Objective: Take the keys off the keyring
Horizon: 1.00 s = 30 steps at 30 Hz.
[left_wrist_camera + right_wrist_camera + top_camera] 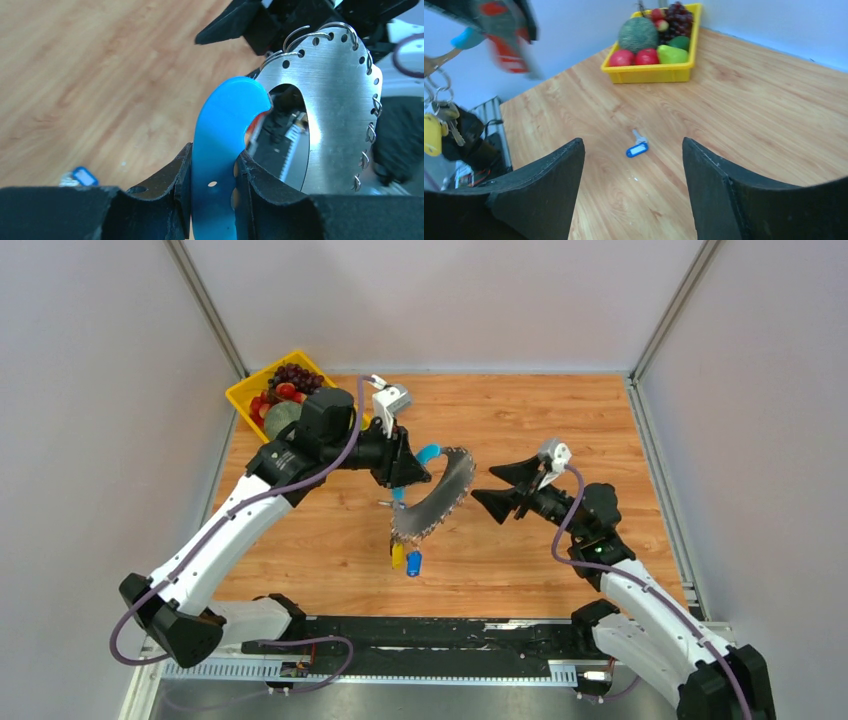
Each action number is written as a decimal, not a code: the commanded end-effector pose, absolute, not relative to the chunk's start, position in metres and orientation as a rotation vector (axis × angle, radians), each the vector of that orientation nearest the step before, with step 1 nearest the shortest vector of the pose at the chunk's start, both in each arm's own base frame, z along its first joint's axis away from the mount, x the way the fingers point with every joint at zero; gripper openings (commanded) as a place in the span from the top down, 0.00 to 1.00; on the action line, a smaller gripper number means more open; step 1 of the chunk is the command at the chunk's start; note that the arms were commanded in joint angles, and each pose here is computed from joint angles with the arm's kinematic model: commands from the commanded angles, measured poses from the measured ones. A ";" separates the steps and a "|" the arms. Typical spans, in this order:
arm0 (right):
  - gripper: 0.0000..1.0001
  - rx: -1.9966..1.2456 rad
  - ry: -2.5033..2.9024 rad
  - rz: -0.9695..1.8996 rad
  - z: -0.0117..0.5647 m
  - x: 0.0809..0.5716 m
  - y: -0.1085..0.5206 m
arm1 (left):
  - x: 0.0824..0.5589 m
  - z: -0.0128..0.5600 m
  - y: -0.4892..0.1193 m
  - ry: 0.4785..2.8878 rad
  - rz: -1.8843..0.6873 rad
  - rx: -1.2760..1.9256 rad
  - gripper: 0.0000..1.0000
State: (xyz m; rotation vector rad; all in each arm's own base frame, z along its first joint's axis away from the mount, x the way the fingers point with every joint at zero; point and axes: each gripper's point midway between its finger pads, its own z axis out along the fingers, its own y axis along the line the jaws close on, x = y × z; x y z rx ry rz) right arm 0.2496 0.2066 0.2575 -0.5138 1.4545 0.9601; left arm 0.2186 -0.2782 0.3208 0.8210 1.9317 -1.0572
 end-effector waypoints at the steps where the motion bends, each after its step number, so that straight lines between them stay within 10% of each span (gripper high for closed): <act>1: 0.25 -0.691 1.204 0.833 0.292 0.238 0.230 | 0.181 0.329 -0.291 2.088 -1.409 0.823 1.00; 30: 0.34 -0.759 1.002 0.864 0.330 0.211 0.276 | 0.172 0.328 -0.296 2.140 -1.612 0.788 1.00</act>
